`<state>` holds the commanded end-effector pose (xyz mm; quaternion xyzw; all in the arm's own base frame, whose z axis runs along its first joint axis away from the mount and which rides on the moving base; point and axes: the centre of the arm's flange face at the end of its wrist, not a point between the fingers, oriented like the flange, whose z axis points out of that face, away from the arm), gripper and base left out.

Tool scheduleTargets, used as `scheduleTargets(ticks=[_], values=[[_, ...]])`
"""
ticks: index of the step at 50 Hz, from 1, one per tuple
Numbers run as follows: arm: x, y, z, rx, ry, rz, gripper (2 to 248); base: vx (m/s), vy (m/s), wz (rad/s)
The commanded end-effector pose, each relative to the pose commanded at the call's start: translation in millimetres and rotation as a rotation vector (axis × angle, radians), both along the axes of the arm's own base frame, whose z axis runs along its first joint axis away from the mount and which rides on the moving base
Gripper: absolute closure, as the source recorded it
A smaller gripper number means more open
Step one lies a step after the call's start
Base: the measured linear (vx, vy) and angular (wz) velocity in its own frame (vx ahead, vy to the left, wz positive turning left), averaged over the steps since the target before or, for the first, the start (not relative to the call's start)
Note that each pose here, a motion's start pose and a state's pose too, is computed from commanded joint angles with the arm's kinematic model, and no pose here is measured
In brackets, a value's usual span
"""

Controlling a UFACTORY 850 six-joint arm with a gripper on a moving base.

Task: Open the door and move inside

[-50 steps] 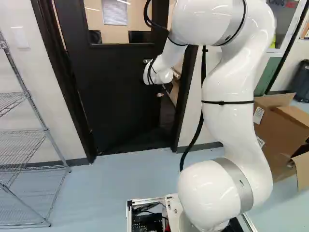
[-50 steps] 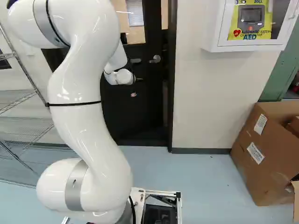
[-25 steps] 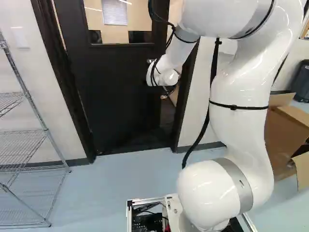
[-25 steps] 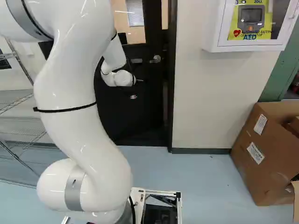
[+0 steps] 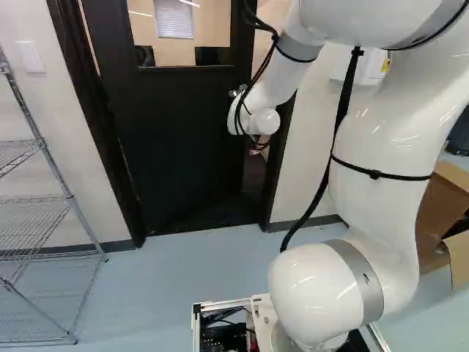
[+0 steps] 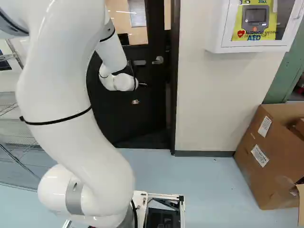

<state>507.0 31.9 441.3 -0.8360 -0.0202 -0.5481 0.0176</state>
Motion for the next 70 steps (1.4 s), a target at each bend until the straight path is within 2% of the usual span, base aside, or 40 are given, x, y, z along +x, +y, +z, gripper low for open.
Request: scheduleTargets(ticks=[32, 48, 58, 70], values=[[-61.7, -23.9, 4.4, 0.003, -0.032, -0.048, 3, 0.000, 0.000, 0.000], [-91.5, -32.2, 6.5, -0.035, -0.068, -0.013, 3, 0.000, 0.000, 0.000], [-98.0, -31.1, 6.1, -0.071, -0.070, 0.039, 3, 0.000, 0.000, 0.000], [-98.7, -30.3, 5.9, -0.081, -0.070, 0.055, 3, 0.000, 0.000, 0.000]])
